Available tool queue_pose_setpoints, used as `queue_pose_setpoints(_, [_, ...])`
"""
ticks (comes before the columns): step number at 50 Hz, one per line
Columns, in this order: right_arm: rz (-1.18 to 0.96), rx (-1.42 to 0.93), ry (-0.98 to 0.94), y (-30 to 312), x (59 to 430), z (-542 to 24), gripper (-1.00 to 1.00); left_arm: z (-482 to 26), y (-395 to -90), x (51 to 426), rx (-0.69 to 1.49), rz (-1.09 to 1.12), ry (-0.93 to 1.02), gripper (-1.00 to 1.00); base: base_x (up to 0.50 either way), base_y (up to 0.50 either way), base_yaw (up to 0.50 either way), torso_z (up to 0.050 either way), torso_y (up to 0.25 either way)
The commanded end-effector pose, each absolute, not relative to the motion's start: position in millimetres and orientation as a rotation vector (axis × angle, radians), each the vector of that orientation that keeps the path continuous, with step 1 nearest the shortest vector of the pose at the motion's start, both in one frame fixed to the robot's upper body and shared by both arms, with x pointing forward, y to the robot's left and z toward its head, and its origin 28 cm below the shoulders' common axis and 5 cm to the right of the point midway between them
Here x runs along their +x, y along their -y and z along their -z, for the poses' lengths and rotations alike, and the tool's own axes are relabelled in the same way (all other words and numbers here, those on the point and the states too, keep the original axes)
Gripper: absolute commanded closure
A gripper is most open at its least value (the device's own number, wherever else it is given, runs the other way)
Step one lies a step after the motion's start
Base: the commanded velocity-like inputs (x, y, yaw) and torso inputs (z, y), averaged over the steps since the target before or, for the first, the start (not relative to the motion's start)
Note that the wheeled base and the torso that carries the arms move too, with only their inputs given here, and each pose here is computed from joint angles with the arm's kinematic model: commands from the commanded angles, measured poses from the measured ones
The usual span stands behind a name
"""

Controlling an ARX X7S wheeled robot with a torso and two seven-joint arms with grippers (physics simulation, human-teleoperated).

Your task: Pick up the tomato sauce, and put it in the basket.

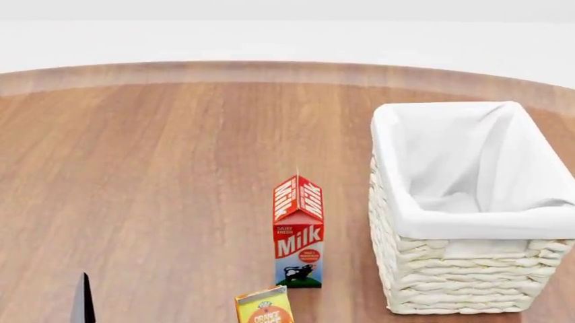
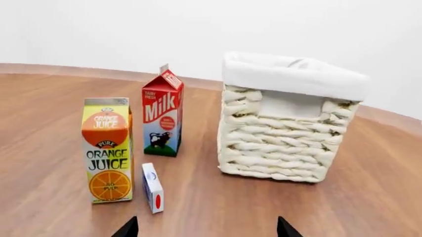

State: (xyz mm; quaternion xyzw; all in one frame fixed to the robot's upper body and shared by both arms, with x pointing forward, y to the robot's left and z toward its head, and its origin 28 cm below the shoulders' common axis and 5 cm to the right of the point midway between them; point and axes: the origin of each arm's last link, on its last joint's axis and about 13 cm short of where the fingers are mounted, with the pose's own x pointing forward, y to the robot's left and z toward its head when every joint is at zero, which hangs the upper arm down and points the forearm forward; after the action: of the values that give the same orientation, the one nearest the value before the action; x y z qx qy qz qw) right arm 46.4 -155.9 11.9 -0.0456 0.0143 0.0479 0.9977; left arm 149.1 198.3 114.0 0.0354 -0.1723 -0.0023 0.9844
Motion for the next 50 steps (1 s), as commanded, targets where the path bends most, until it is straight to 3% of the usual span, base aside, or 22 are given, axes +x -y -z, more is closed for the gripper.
queue_pose_setpoints(1, [-0.124, -0.061, -0.066, 146, 39, 8, -1.0, -113, -198, 150, 0.072, 0.003, 0.342, -1.0, 0.0, 0.0, 0.0, 0.0, 0.0])
queue_pose_setpoints(50, [-0.122, -0.024, -0.132, 129, 58, 45, -1.0, -111, -199, 151, 0.079, -0.004, 0.333, -1.0, 0.0, 0.0, 0.0, 0.0, 0.0])
